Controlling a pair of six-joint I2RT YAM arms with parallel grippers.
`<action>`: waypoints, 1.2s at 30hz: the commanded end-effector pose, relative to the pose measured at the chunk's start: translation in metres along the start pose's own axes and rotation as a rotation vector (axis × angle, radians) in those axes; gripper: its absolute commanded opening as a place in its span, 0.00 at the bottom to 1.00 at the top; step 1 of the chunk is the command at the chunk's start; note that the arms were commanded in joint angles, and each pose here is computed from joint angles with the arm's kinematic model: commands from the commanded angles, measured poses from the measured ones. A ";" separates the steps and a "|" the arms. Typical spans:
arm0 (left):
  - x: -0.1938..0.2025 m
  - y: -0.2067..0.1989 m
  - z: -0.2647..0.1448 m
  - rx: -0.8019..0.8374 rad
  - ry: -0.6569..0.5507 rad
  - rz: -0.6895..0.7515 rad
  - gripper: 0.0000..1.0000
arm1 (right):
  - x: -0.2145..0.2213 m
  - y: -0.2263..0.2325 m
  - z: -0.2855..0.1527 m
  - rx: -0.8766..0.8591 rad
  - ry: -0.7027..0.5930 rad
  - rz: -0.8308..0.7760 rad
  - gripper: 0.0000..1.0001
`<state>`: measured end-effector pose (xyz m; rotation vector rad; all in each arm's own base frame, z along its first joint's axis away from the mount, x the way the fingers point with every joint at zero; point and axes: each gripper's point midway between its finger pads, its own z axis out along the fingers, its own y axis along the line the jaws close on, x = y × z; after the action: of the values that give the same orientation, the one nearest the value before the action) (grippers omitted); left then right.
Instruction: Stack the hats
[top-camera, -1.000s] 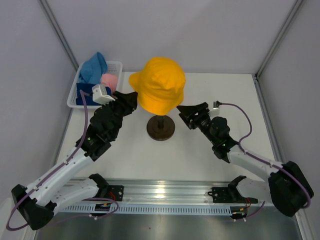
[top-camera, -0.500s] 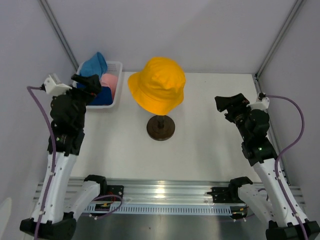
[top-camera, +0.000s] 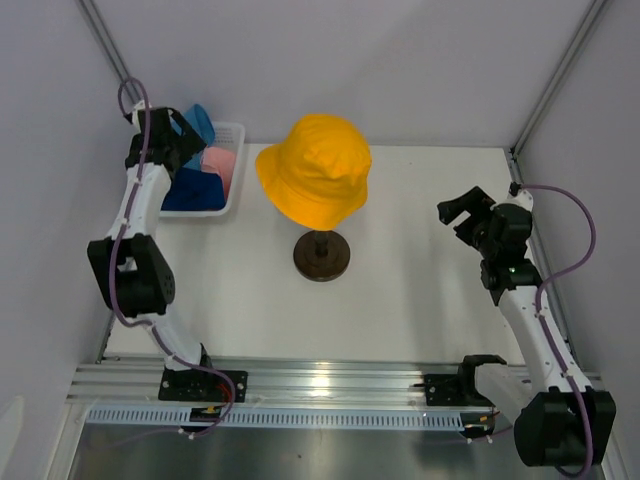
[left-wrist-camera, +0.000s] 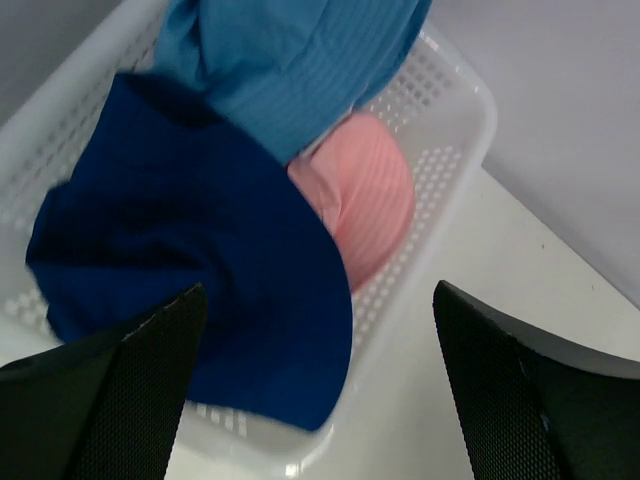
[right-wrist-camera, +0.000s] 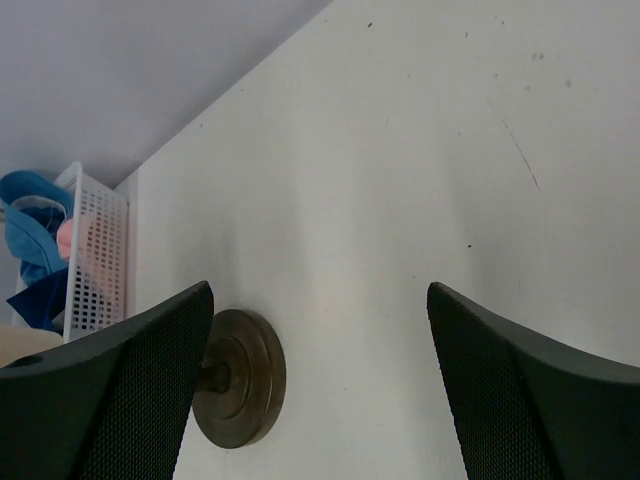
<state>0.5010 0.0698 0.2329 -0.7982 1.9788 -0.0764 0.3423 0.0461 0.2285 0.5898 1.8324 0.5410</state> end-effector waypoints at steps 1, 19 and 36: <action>-0.051 -0.028 0.016 0.078 -0.072 0.125 0.95 | -0.019 0.016 0.012 -0.062 -0.047 -0.030 0.90; -0.081 -0.043 0.167 -0.021 -0.360 0.602 0.94 | -0.032 0.049 0.091 -0.213 -0.006 -0.049 0.90; -0.084 -0.049 0.190 0.008 -0.361 0.648 0.53 | -0.037 0.061 0.133 -0.259 0.023 -0.013 0.88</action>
<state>0.7010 0.1301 0.2017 -0.1753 1.7961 0.4240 0.4751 0.0797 0.2167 0.4425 1.8502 0.7400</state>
